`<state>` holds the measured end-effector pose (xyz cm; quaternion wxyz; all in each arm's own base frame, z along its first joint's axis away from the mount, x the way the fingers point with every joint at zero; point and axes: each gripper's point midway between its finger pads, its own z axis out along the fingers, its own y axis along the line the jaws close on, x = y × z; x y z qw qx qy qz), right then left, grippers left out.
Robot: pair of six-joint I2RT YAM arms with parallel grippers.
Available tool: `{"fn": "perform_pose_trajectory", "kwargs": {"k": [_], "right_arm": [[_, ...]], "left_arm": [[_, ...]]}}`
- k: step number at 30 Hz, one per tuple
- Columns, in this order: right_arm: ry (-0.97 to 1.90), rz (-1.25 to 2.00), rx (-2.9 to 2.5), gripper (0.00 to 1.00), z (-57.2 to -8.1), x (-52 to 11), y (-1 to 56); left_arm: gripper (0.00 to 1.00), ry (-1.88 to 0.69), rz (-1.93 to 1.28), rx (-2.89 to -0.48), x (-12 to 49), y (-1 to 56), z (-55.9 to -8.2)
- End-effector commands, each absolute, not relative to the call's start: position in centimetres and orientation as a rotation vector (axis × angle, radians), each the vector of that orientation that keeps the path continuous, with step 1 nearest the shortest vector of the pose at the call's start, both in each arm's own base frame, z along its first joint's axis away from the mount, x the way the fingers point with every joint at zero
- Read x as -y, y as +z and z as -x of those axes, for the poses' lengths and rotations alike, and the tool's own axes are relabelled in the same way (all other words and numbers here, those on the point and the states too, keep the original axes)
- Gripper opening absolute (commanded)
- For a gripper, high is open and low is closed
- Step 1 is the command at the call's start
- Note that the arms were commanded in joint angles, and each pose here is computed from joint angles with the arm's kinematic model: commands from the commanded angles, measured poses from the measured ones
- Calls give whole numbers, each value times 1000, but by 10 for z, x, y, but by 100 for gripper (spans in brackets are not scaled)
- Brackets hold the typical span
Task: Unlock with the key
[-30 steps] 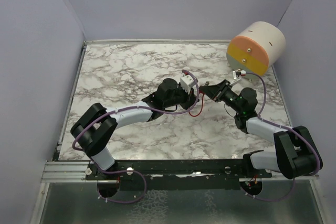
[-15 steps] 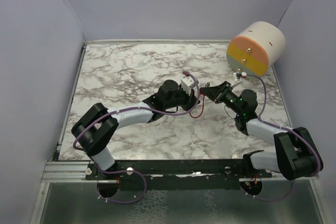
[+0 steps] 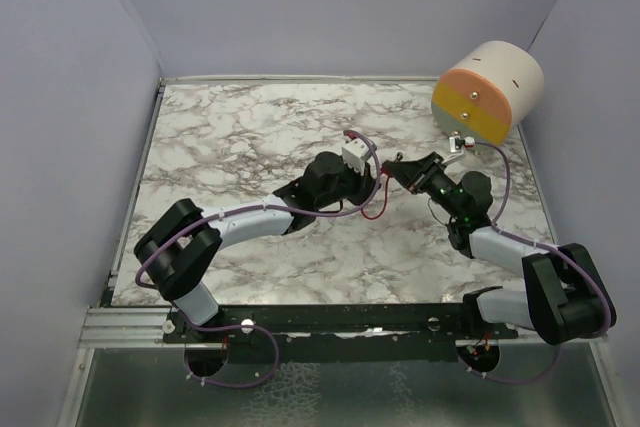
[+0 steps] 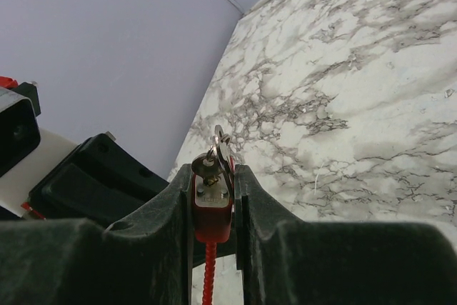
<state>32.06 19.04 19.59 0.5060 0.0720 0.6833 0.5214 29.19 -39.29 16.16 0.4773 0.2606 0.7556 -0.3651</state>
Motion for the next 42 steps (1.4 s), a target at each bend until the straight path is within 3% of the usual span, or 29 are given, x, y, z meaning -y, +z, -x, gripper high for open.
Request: {"fn": "perform_pose_trajectory", "kwargs": {"k": [1,16,27,34,42], "right_arm": [[1215,-199,-1607,1,-321,-181,201],[1202,-221,-1600,1,-326,-179,204],[1312,-71,-1624,1,-338,-207,207],[1262,-125,-1608,1,-350,-201,206],[1249,-154,-1582,1,-350,-196,208]], "left_arm": [[0,-822,-397,-1768,369,209,-328],[0,-1075,-849,-1681,402,189,-267],[0,-897,-618,-1761,372,198,-303],[0,-1097,-832,-1718,392,196,-268],[0,-987,-612,-1821,377,189,-300]]}}
